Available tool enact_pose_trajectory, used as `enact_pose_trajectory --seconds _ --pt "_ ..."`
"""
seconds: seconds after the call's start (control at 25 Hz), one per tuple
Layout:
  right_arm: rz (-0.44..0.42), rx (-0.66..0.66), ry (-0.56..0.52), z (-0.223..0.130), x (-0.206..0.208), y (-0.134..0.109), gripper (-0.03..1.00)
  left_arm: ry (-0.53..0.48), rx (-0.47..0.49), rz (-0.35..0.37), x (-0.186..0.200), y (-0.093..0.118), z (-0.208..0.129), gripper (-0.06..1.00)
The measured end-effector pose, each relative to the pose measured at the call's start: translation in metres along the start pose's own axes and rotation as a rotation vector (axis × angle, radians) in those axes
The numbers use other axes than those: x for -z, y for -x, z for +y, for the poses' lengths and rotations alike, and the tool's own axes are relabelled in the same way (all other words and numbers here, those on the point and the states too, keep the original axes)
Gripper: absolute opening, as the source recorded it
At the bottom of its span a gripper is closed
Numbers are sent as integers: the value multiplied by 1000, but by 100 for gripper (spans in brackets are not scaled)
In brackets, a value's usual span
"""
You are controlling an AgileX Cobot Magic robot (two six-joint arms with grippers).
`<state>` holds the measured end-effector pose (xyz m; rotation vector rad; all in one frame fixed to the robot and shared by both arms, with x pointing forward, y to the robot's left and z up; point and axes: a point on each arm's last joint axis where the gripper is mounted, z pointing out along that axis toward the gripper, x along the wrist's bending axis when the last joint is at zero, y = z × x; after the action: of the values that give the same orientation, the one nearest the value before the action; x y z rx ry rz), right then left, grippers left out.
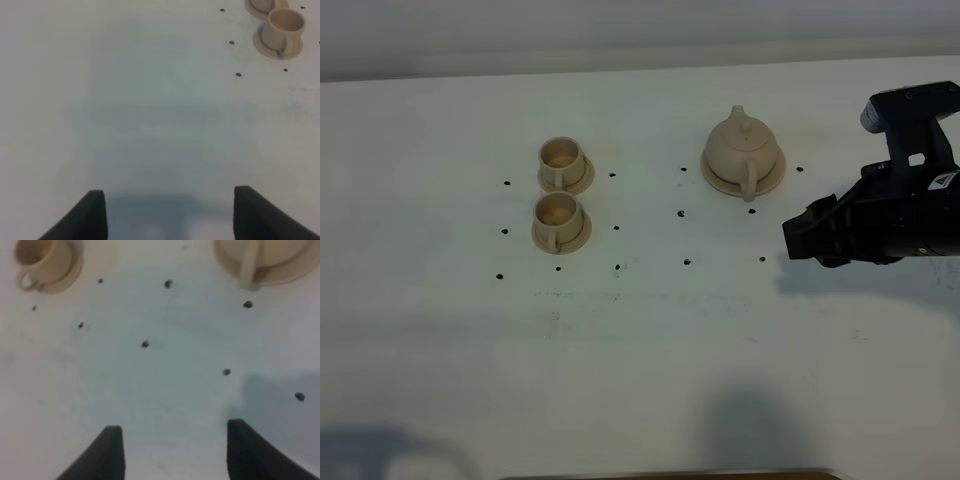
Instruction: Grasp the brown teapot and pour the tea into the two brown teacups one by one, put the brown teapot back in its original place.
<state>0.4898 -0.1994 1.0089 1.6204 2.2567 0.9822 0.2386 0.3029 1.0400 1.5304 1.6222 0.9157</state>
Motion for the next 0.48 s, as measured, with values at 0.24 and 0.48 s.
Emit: enact_pose_trajectory --seconds 0.24,0.48 --pt "-88 -99 11 0 -23 13 44 1 0 0 0 0 0 60" --pt "-154 -129 -21 3 -48 16 44 1 0 0 0 0 0 60"
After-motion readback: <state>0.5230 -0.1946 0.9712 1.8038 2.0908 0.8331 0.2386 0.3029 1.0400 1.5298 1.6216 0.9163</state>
